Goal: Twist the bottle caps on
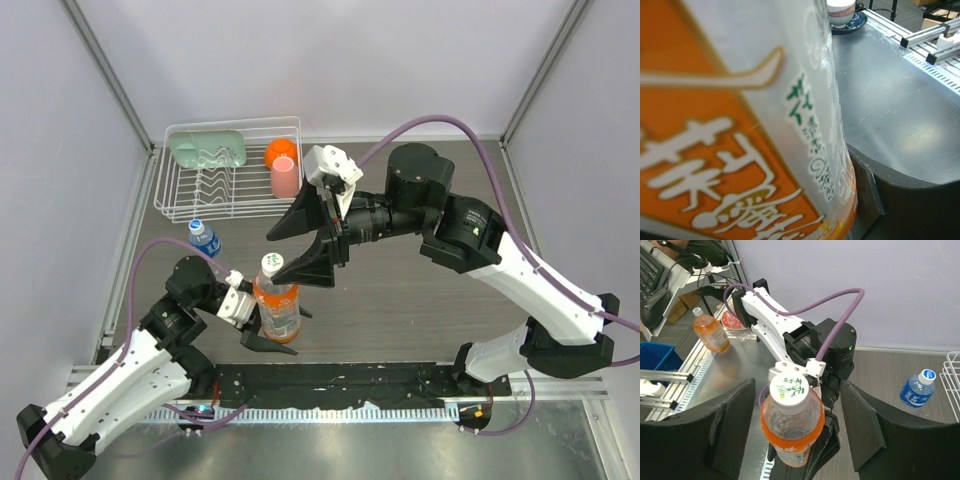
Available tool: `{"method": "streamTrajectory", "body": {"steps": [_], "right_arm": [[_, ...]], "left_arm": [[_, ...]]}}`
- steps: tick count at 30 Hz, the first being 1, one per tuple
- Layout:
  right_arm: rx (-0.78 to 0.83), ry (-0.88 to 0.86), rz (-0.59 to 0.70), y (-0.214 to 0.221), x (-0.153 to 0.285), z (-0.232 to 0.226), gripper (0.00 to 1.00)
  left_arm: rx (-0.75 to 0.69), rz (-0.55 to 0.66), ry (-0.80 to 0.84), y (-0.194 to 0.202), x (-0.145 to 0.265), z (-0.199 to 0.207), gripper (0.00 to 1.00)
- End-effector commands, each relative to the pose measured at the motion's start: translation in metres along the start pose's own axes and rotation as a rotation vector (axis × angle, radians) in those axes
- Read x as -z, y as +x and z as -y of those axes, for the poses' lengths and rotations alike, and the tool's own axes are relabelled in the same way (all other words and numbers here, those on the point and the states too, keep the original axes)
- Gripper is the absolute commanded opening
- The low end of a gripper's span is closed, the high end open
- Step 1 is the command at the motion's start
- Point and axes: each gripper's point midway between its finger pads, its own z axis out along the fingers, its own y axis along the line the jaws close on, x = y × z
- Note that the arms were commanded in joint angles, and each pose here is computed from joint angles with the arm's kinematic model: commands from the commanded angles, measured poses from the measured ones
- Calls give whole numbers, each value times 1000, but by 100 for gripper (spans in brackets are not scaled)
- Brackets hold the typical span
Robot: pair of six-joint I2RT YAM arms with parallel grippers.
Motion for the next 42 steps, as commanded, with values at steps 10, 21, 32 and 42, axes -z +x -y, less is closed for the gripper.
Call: {"method": "streamTrajectory", "body": {"steps": [10, 21, 32, 42], "right_arm": [[16, -62, 54, -20, 5, -10, 60], [7, -80, 44, -16, 3, -11, 53], [-10, -95, 38, -12, -4, -8, 43], [-27, -95, 44, -6, -3, -9, 4]], "left_arm": [[-56, 9, -20, -12, 1, -6, 0], [-62, 7, -38, -10, 1, -8, 0], [-63, 4, -57, -9, 1, -11, 0], [-61, -5, -100, -4, 3, -17, 0]]}}
